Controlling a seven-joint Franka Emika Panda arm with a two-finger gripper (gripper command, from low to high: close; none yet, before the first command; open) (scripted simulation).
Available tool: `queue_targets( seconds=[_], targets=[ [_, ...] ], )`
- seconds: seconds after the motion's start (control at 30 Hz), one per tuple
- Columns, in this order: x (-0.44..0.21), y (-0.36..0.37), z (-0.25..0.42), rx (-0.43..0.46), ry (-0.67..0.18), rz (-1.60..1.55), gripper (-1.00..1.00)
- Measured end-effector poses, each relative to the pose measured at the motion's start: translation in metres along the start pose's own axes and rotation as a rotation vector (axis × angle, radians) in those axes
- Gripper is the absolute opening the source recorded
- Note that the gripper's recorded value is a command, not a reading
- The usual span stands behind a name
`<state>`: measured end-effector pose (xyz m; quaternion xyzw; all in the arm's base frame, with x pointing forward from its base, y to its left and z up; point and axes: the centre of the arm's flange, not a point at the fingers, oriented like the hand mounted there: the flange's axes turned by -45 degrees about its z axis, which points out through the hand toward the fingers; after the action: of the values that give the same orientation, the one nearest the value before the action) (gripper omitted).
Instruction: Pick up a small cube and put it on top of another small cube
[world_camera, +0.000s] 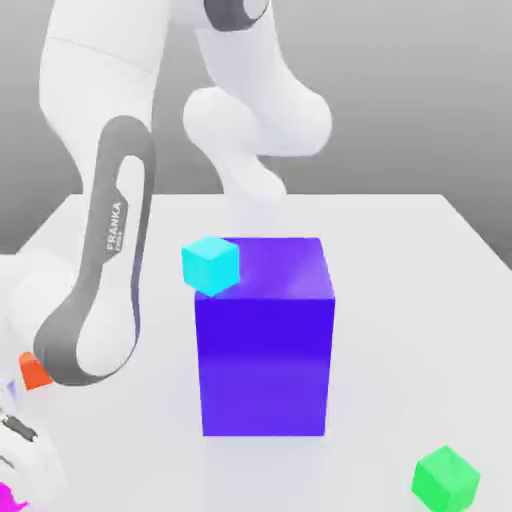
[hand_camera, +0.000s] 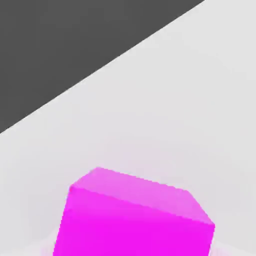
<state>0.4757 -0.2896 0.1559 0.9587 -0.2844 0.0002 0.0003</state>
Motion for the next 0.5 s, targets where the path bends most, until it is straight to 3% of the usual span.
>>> queue_targets(
  seconds=[0.07,0.27,0.5],
  targets=[
    [-0.001,-0.003,-0.027,0.002,-0.001,-0.006,-1.00],
    [-0.040,-0.150,-0.044,0.024,-0.023,-0.325,-1.00],
    [-0.134,-0.298,-0.063,0.026,-0.026,-0.712,-1.00]
  ],
)
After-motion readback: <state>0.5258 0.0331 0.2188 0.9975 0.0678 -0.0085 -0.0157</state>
